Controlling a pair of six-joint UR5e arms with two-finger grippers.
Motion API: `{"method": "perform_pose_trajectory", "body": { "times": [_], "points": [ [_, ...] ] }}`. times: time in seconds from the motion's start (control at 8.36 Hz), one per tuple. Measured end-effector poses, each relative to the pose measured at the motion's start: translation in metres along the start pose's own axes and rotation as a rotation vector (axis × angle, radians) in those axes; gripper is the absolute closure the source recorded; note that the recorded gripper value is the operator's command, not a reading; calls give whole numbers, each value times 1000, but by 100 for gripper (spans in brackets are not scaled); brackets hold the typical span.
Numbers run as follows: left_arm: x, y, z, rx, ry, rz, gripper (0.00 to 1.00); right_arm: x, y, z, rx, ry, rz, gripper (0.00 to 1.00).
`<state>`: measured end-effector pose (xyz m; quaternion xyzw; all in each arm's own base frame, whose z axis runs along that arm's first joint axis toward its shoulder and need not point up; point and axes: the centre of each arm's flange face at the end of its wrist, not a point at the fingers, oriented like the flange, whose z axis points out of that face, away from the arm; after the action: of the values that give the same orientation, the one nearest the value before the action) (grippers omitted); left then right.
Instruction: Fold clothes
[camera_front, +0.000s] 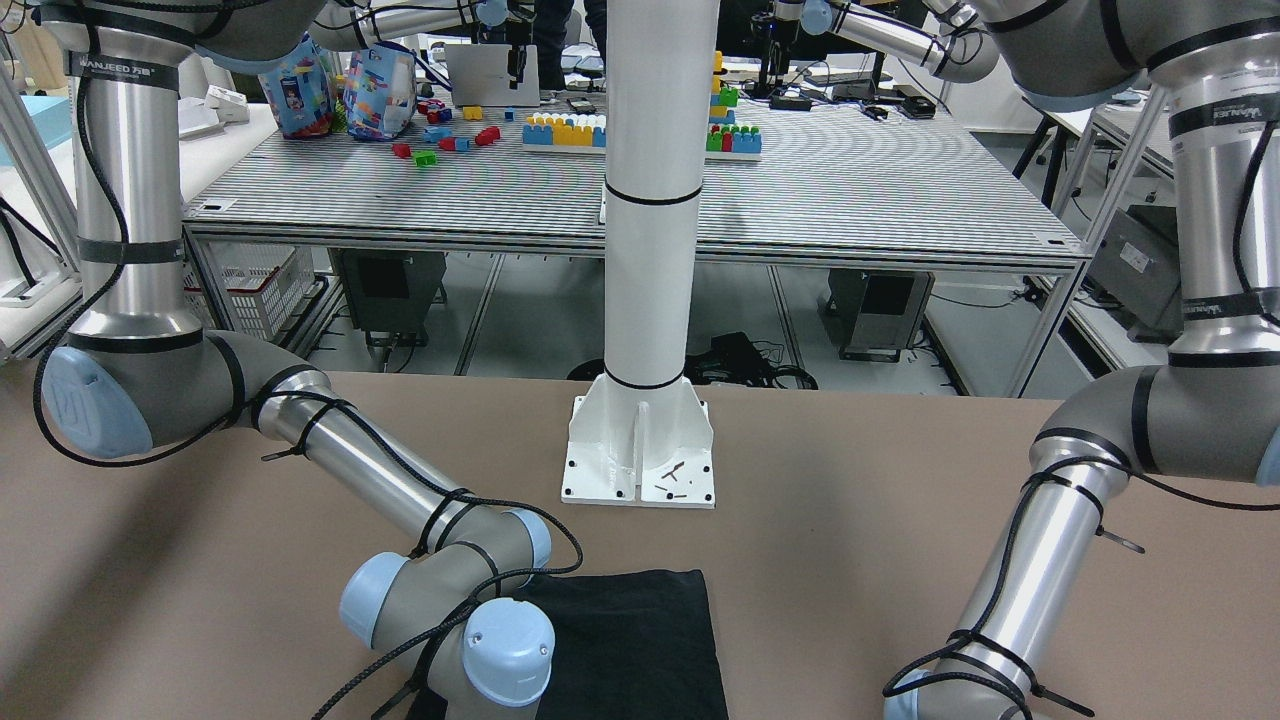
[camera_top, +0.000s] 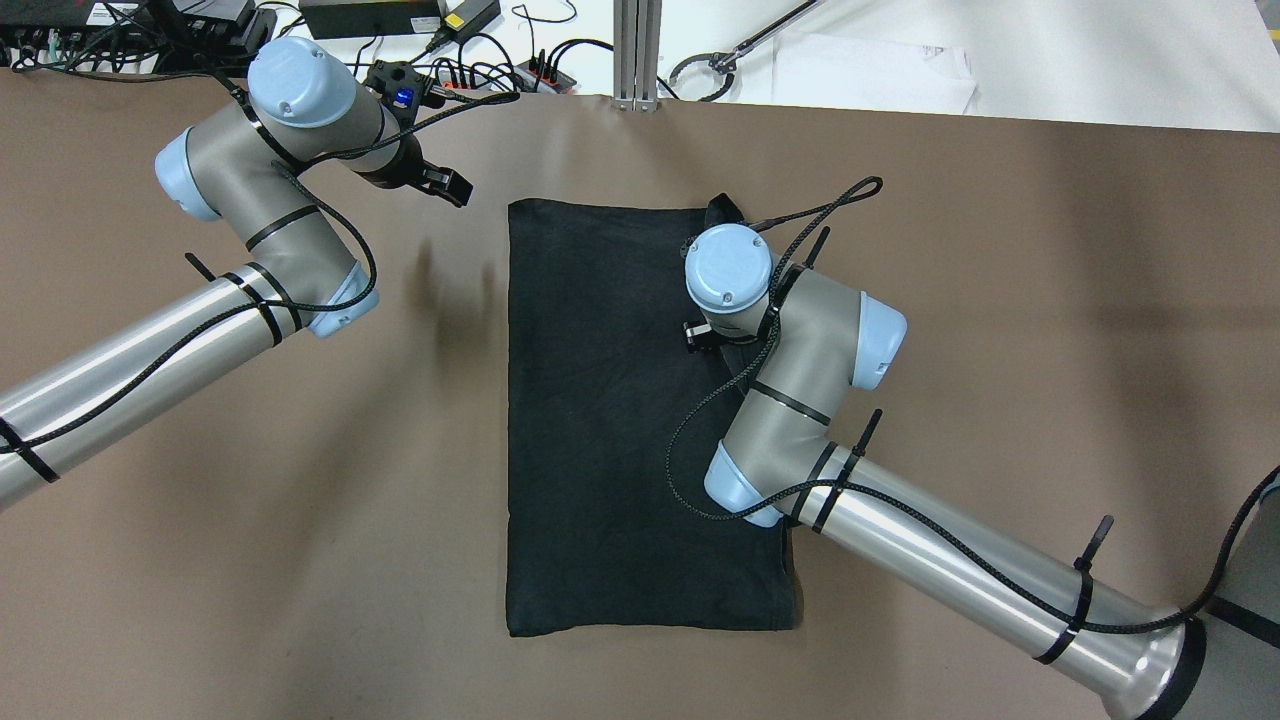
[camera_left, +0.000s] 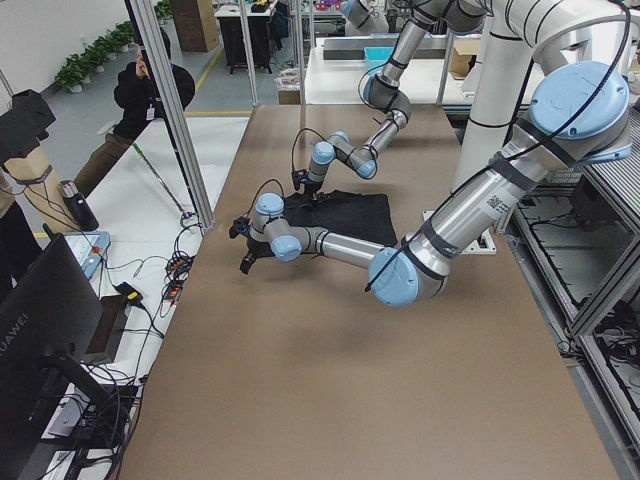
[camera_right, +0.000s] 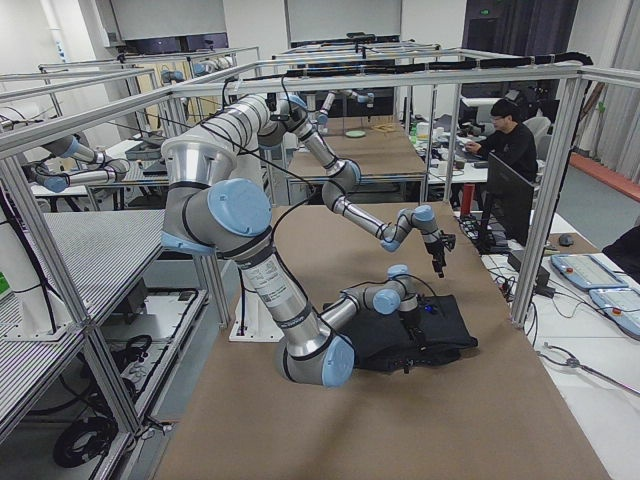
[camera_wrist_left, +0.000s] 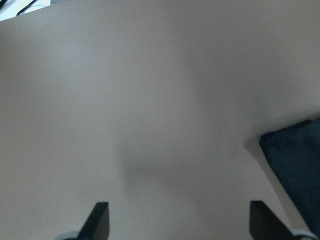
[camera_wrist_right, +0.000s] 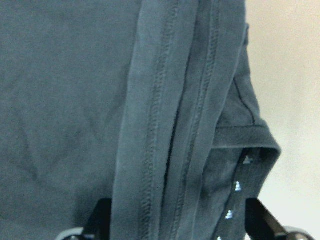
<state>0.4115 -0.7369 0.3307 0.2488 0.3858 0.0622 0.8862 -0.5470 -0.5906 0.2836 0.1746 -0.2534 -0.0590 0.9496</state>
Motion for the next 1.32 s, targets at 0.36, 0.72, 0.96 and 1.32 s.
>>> {"method": "perform_pose_trajectory", "body": {
  "times": [0.36,0.72,0.96,1.32],
  "points": [
    [0,0,0,1,1,-1,0,39,-10,15,-10,41,-17,6],
    [1,0,0,2,2,-1,0,104,-18,33,-5,71,-24,6],
    [1,0,-1,2,2,-2,0,125,-33,14,11,9,-1,6],
    [1,-2,-2,13,9,-2,0,127,-43,-4,35,-44,67,6]
  ]
}}
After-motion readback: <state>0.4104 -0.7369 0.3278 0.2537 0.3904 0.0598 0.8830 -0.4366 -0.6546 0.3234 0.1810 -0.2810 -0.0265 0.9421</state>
